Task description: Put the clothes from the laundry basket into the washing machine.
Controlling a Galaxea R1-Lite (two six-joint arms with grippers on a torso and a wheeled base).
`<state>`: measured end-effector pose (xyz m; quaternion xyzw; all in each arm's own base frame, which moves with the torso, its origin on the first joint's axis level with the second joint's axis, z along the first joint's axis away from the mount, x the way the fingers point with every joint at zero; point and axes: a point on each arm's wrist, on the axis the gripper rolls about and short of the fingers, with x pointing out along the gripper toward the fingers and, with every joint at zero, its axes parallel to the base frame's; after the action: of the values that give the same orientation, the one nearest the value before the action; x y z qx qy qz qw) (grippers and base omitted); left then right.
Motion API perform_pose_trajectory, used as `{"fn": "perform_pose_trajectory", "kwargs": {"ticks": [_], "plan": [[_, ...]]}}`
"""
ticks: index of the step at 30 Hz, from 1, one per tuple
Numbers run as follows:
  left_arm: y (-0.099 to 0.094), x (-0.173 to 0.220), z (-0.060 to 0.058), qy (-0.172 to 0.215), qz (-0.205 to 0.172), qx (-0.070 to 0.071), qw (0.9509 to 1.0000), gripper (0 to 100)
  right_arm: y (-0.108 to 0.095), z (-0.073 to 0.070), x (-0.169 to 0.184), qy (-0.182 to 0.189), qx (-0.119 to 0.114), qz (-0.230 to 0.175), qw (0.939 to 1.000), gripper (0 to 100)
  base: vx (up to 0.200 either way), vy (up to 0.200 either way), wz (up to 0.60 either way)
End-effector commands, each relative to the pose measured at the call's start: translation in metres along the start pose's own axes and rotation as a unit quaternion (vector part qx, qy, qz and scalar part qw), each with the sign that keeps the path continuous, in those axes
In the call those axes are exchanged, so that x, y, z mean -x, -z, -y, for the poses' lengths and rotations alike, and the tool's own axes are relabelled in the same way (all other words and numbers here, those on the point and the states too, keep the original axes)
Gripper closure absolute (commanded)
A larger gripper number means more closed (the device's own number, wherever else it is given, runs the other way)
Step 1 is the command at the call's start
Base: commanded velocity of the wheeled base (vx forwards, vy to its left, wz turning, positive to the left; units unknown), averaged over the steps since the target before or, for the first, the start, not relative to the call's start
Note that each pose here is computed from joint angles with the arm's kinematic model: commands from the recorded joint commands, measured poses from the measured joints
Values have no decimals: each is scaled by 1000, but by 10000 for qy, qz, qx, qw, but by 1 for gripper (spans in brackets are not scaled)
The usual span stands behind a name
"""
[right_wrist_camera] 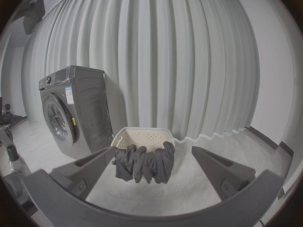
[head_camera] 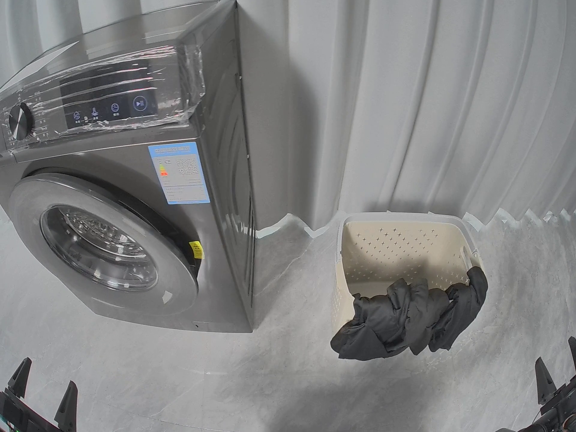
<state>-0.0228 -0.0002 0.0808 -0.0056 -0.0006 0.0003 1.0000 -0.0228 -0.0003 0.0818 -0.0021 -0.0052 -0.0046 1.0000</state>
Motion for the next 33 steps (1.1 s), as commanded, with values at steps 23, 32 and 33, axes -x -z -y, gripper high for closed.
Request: {"fn": "perform_pose_trajectory", "kwargs": {"ticks": [23, 32, 33], "plan": [[5, 0, 0, 3, 1, 5, 10000, 0, 5, 0, 0, 0, 2, 2, 10000, 0, 0, 200, 0], [5, 0, 0, -4, 1, 5, 10000, 0, 5, 0, 0, 0, 2, 2, 10000, 0, 0, 200, 0], [5, 0, 0, -4, 1, 5, 10000, 0, 5, 0, 0, 0, 2, 2, 10000, 0, 0, 200, 0]]}}
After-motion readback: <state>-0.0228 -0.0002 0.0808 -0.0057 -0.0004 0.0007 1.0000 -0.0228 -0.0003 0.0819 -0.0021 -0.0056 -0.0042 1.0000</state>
